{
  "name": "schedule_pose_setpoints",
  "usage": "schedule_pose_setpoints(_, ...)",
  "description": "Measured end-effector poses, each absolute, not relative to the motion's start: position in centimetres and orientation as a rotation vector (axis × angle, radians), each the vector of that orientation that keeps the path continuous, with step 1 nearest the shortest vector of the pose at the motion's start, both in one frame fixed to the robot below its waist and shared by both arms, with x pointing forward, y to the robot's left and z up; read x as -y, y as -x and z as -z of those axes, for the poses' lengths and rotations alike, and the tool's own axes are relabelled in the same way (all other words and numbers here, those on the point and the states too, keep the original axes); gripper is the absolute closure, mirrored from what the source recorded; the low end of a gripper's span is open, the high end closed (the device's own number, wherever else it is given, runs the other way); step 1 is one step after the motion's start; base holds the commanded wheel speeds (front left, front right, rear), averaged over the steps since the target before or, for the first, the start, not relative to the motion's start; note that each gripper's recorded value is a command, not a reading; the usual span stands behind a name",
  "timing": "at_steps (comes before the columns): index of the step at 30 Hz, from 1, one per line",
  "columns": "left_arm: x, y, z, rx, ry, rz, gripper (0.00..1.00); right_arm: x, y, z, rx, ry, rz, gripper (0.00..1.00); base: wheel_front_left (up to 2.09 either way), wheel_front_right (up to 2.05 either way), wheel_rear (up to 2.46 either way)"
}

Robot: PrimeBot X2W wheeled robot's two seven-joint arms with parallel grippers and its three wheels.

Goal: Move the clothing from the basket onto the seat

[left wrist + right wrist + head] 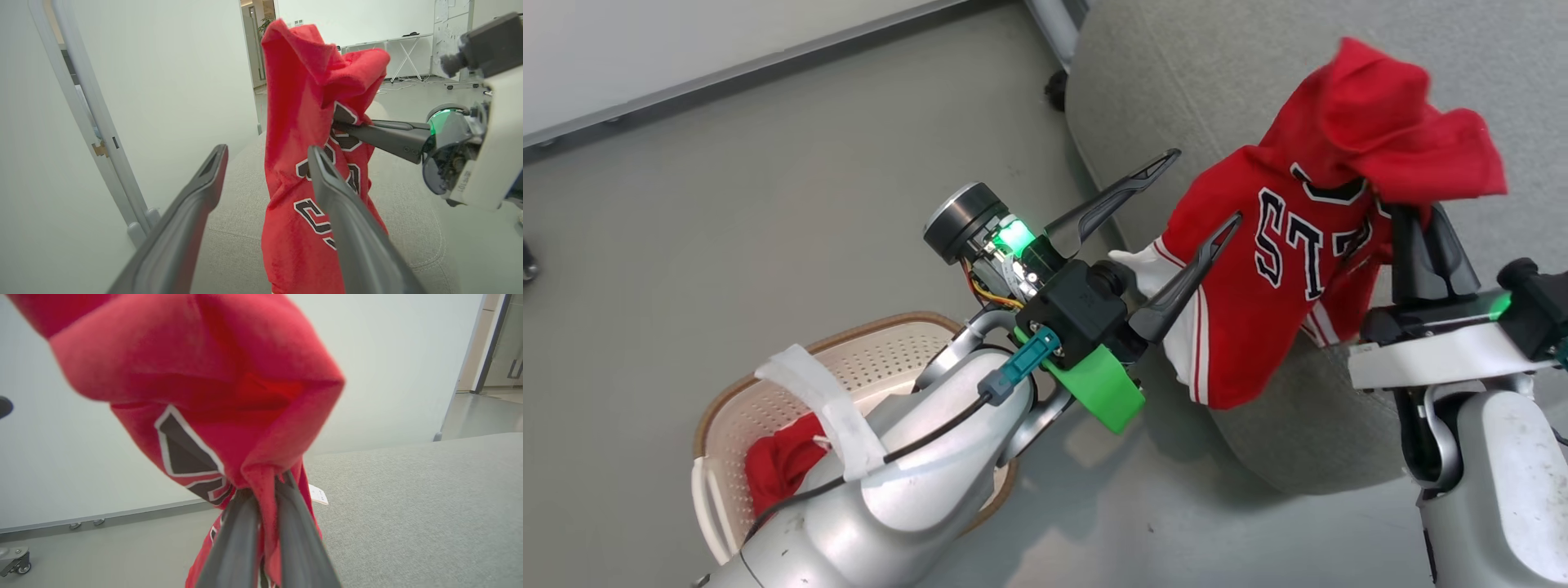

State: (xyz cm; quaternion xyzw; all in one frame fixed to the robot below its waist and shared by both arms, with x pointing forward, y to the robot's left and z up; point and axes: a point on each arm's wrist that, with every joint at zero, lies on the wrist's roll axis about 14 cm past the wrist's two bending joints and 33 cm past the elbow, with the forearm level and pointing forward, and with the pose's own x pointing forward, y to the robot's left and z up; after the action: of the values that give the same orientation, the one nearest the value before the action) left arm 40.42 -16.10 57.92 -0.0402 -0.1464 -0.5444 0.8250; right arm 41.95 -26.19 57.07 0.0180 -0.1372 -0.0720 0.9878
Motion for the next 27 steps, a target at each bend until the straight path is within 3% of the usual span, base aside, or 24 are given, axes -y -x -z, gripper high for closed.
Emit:
schedule_pose_setpoints(13,18.2,-40.5,-56.1,0.275,0.132,1.219,0.00,31.9,-38.8,-55.9,0.237,0.000,0.328,1.00,0.00,0.00,0.00)
schedule_pose_setpoints(27,17.2,-43.6,-52.8,0.229,0.142,1.181,0.00,34.0,-46.9,-65.9,0.503,0.199,0.282,1.00,0.00,0.00,0.00)
